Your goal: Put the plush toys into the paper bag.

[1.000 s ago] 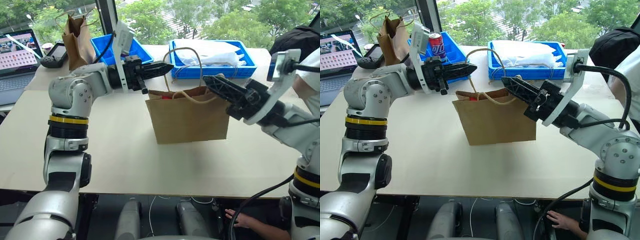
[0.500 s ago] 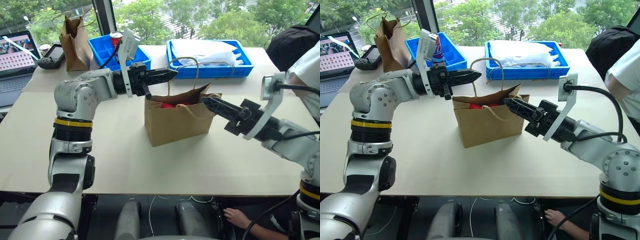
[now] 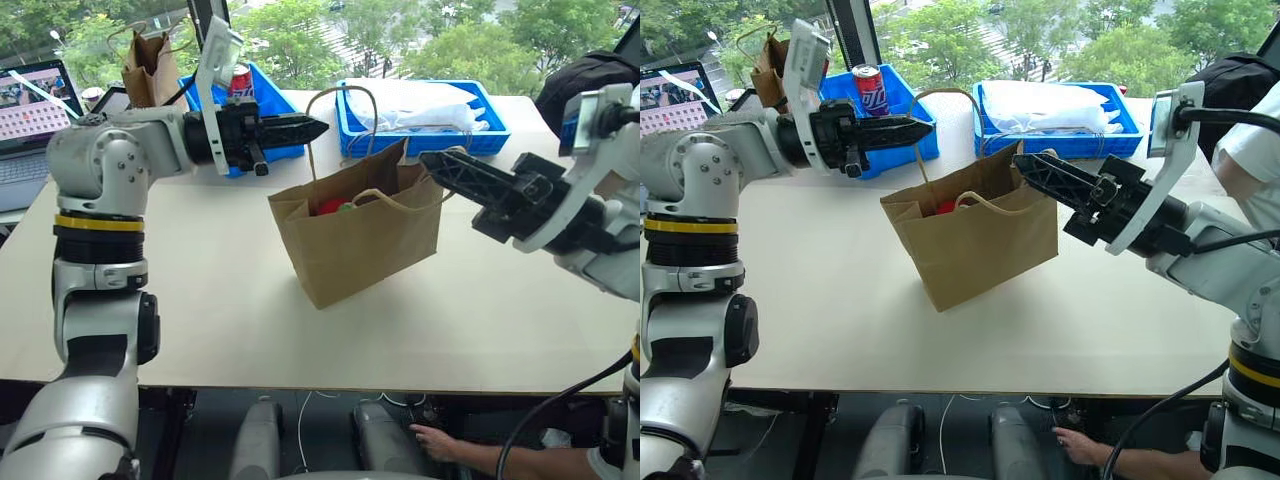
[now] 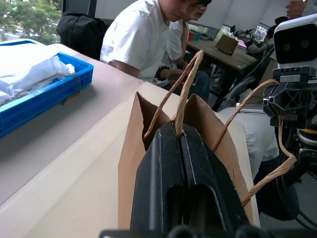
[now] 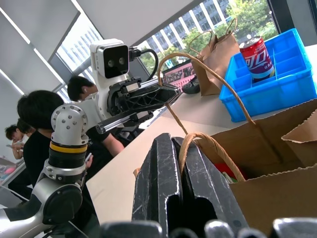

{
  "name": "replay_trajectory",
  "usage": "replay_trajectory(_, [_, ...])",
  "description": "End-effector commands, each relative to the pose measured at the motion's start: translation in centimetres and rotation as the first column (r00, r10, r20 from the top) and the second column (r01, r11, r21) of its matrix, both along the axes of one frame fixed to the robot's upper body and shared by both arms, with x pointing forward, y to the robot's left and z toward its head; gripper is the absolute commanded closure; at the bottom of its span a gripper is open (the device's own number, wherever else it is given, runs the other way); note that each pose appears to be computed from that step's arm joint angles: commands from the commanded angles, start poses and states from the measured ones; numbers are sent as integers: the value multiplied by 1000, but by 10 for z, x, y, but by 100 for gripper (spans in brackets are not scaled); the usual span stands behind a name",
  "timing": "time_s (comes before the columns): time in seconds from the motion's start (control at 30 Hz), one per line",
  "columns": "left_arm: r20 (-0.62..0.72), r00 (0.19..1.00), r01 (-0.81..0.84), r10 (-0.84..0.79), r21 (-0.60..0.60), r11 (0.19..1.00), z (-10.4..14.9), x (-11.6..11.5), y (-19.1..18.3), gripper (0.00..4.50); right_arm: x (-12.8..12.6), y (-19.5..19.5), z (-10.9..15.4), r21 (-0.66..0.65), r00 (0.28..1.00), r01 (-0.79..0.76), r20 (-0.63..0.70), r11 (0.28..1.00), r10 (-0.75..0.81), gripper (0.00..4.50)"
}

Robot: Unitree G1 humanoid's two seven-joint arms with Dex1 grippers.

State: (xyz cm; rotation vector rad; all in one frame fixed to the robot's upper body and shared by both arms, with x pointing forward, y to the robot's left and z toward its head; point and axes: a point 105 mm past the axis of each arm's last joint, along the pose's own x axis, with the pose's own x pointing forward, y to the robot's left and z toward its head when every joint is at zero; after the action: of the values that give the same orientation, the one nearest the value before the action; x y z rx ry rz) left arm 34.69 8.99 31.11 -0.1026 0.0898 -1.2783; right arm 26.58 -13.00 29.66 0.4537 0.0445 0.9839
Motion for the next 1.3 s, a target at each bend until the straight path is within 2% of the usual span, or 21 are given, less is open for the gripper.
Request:
replay_trajectory(0.03, [1, 1000, 20, -20, 17, 1000, -5, -6, -4, 450, 5, -9, -4, 21, 999, 31, -8, 999, -31, 441])
replay_trajectory(0.17, [-51, 999, 5, -4, 37, 999, -23, -5, -5, 450, 18, -21, -30, -19, 993, 94, -74, 995, -95, 441])
replay_trajectory(0.4, [-80, 997, 24, -21, 40, 999, -32, -10, -7, 450, 29, -37, -48, -93, 977, 181, -101, 979, -190, 441])
replay_trajectory(0.47, [-92, 996, 21, -19, 27, 999, -30, -10, -5, 392, 25, -36, -44, -75, 981, 161, -100, 984, -168, 450])
replay_trajectory(0.57, [-88, 996, -4, 3, -10, 1000, -19, -5, 3, 297, 18, -36, -34, -71, 987, 138, -74, 988, -143, 368])
replay_trajectory(0.67, [-49, 998, -41, 41, -6, 999, -12, 0, 14, 192, 8, -39, -27, -103, 992, 114, -43, 988, -119, 263])
replay_trajectory(0.83, [-4, 998, -55, 55, -5, 998, -7, 2, 45, 21, -13, -46, -6, -85, 999, 53, 7, 995, -52, 92])
replay_trajectory(0.87, [7, 999, -54, 54, -6, 999, -8, 2, 50, 0, -17, -48, 0, -58, 999, 39, 21, 998, -37, 53])
replay_trajectory(0.93, [27, 999, -41, 41, -13, 999, -11, 1, 57, 0, -21, -54, 10, -23, 997, 47, 65, 999, -45, 3])
replay_trajectory(1.03, [88, 996, -22, 21, 15, 1000, -18, -2, 61, 0, -23, -65, 19, 7, 991, 83, 102, 996, -84, 3])
replay_trajectory(1.1, [137, 990, 21, -28, 50, 999, -37, -14, 67, 0, -23, -80, 5, -150, 975, 193, 136, 970, -173, 3])
replay_trajectory(1.17, [113, 992, 51, -60, 83, 995, -60, -26, 73, 0, -28, -86, -23, -308, 975, 220, 101, 926, -198, 3])
replay_trajectory(1.23, [104, 993, 46, -58, 111, 993, -78, -31, 74, 0, -38, -80, -50, -368, 987, 158, 27, 916, -159, 54])
replay_trajectory(1.3, [117, 992, 39, -51, 98, 994, -84, -33, 71, 0, -47, -67, -67, -376, 995, 91, -12, 922, -103, 116])
